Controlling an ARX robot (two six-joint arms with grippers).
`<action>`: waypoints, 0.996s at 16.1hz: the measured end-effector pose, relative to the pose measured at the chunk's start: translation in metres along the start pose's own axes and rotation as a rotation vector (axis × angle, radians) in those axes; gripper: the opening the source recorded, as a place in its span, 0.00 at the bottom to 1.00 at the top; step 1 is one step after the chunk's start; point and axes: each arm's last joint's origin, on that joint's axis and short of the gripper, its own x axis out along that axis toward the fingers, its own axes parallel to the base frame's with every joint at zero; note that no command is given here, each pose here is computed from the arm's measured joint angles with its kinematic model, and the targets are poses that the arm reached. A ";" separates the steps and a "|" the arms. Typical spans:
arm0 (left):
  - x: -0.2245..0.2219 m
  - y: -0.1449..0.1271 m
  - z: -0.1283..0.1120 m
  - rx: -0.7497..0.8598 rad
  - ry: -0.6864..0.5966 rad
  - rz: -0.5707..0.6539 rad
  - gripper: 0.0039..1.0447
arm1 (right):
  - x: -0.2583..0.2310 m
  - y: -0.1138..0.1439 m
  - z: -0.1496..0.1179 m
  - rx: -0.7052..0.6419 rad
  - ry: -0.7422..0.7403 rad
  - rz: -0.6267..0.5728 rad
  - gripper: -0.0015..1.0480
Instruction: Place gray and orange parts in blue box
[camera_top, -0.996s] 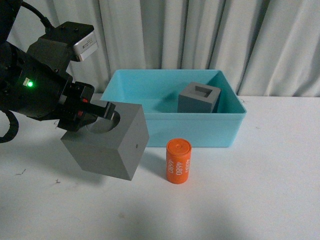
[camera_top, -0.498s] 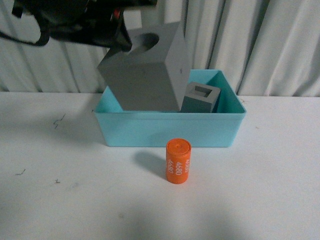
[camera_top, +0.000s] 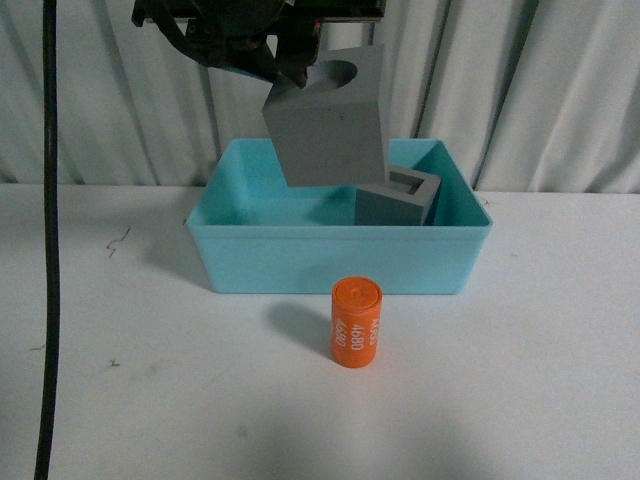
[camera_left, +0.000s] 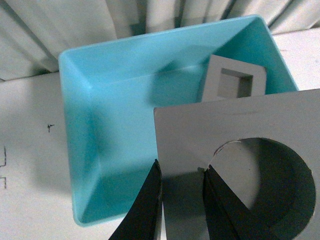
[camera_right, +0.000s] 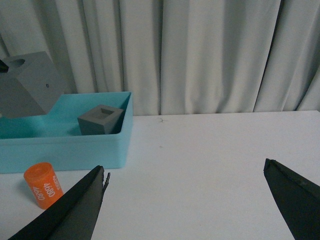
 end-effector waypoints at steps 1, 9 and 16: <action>0.007 0.004 0.004 -0.009 -0.003 0.018 0.16 | 0.000 0.000 0.000 0.000 0.000 0.000 0.94; 0.072 0.012 0.022 0.012 0.015 0.113 0.16 | 0.000 0.000 0.000 0.000 0.000 0.000 0.94; 0.102 0.019 0.017 0.024 0.031 0.142 0.16 | 0.000 0.000 0.000 0.000 0.000 0.000 0.94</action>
